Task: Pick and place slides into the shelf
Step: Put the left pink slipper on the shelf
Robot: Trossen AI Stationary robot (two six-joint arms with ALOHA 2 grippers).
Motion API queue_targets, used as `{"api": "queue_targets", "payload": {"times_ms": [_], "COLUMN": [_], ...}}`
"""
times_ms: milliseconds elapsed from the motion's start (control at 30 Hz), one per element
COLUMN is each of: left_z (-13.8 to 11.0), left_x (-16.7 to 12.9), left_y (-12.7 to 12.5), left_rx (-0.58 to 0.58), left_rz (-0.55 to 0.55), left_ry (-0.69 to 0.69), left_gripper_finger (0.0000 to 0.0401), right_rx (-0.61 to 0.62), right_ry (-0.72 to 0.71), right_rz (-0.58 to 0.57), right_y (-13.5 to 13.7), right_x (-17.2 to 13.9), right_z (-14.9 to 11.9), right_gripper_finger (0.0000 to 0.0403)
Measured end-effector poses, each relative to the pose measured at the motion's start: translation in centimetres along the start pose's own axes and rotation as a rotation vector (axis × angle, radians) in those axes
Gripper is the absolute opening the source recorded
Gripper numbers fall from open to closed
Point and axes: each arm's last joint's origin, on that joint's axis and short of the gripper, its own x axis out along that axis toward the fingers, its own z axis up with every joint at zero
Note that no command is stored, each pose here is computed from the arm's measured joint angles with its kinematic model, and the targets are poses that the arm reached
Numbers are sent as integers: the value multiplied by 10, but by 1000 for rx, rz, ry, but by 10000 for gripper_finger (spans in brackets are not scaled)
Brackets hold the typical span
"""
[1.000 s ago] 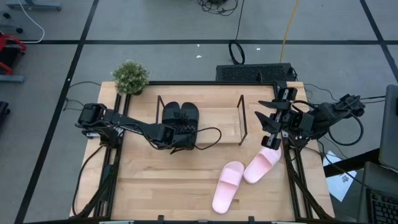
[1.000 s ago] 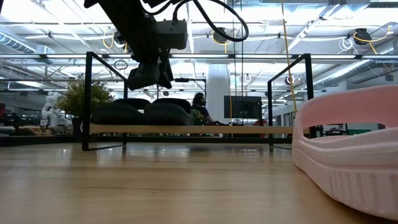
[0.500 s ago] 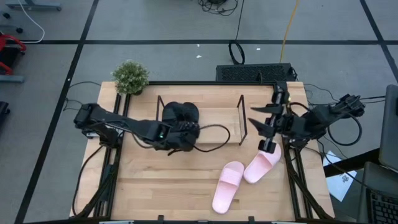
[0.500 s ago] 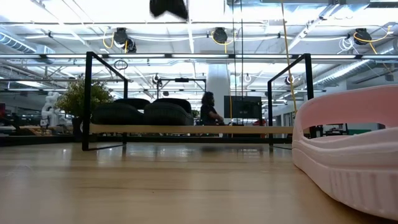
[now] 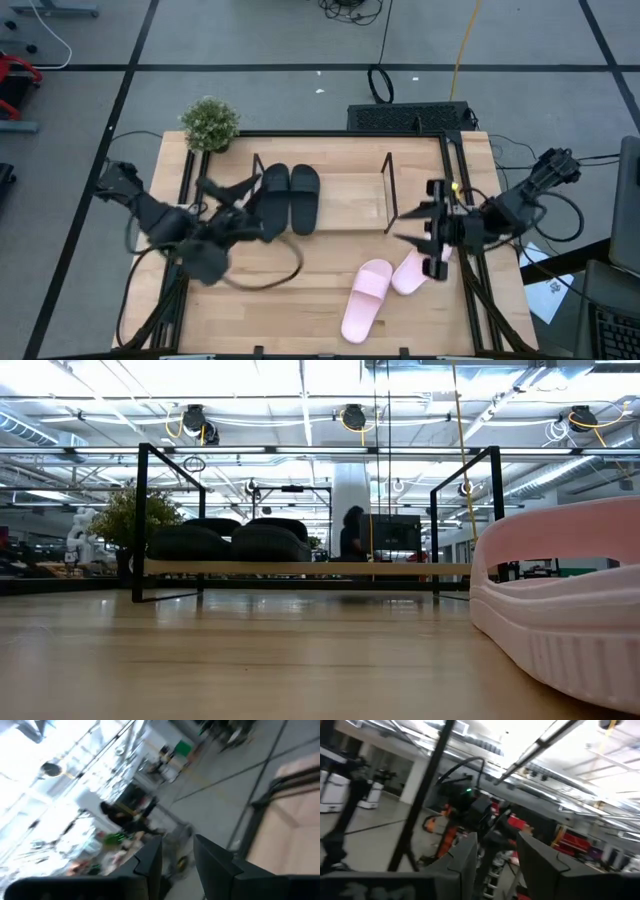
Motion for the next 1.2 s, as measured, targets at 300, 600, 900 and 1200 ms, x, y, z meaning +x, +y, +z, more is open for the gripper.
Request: {"api": "queue_targets", "payload": {"times_ms": [300,600,900,1200], "left_z": [14,16,15,12], "left_x": [-45,-48,-62,-85], "left_y": [12,10,9,11], "left_rx": [-229,-279,-264,-262], "left_rz": [-118,-127,-166,-227], "left_ry": [-102,-104,-138,-188], "left_gripper_finger": [118,118,118,118], "right_rx": [-22,79,-83,-79], "right_ry": [-162,-311,14,438], "right_rz": [221,299,148,62], "right_y": [43,57,94,145], "right_x": [11,16,42,70], "right_z": [-2,2,-7,-8], "right_gripper_finger": [128,128,128,128]}}
